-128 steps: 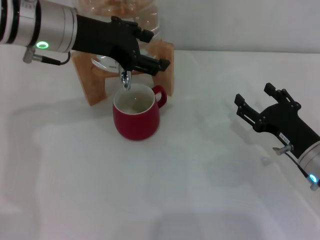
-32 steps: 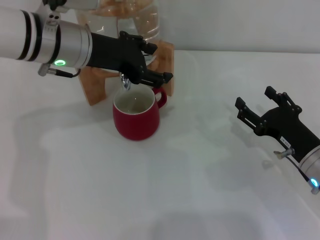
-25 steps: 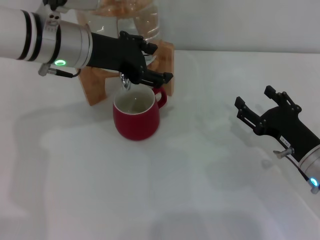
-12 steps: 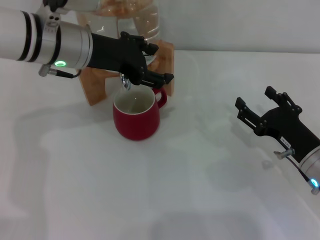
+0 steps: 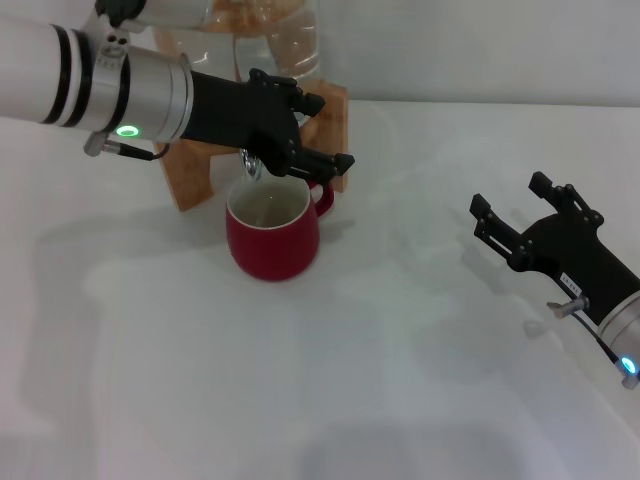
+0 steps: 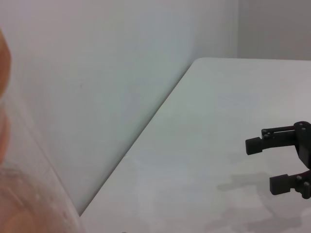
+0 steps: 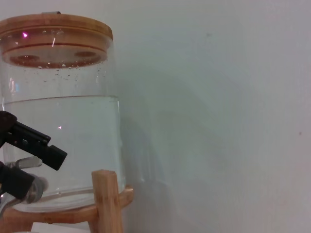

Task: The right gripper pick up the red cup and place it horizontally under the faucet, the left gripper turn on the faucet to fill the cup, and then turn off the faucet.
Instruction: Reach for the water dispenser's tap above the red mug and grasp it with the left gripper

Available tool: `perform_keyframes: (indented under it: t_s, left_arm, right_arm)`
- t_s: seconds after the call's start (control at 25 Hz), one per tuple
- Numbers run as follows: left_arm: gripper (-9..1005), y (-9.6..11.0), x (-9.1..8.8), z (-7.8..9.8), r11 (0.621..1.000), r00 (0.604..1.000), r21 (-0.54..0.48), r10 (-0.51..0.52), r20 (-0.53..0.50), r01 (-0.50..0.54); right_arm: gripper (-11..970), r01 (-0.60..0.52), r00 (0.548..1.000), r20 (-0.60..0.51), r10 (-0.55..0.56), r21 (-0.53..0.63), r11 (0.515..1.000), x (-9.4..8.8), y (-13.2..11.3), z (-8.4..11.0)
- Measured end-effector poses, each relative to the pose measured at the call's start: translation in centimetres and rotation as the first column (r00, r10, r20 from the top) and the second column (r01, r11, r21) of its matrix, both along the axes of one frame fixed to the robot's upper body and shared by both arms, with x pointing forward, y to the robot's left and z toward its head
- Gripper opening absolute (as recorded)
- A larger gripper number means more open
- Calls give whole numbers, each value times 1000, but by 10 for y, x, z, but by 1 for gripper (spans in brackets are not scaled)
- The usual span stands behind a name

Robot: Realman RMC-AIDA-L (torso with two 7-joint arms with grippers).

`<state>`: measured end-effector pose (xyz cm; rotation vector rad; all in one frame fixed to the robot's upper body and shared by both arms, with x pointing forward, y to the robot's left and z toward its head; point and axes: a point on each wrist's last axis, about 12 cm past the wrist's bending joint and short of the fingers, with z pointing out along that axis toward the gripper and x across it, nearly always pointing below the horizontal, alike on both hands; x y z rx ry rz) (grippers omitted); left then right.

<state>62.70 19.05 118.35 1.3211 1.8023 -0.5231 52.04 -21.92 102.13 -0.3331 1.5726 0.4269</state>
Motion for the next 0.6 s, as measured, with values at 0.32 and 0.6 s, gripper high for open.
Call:
perform_keyframes:
  t_s: [0.32, 0.6]
  left_arm:
    - [858, 1, -1, 1, 1000, 1000, 0, -2, 0, 2]
    - [858, 0, -2, 2, 1000, 1000, -1, -7, -6, 7]
  right_arm:
    - [842, 1, 1000, -1, -1, 0, 1000, 0, 0, 0]
    - [842, 1, 1000, 0, -1, 0, 1000, 0, 0, 0]
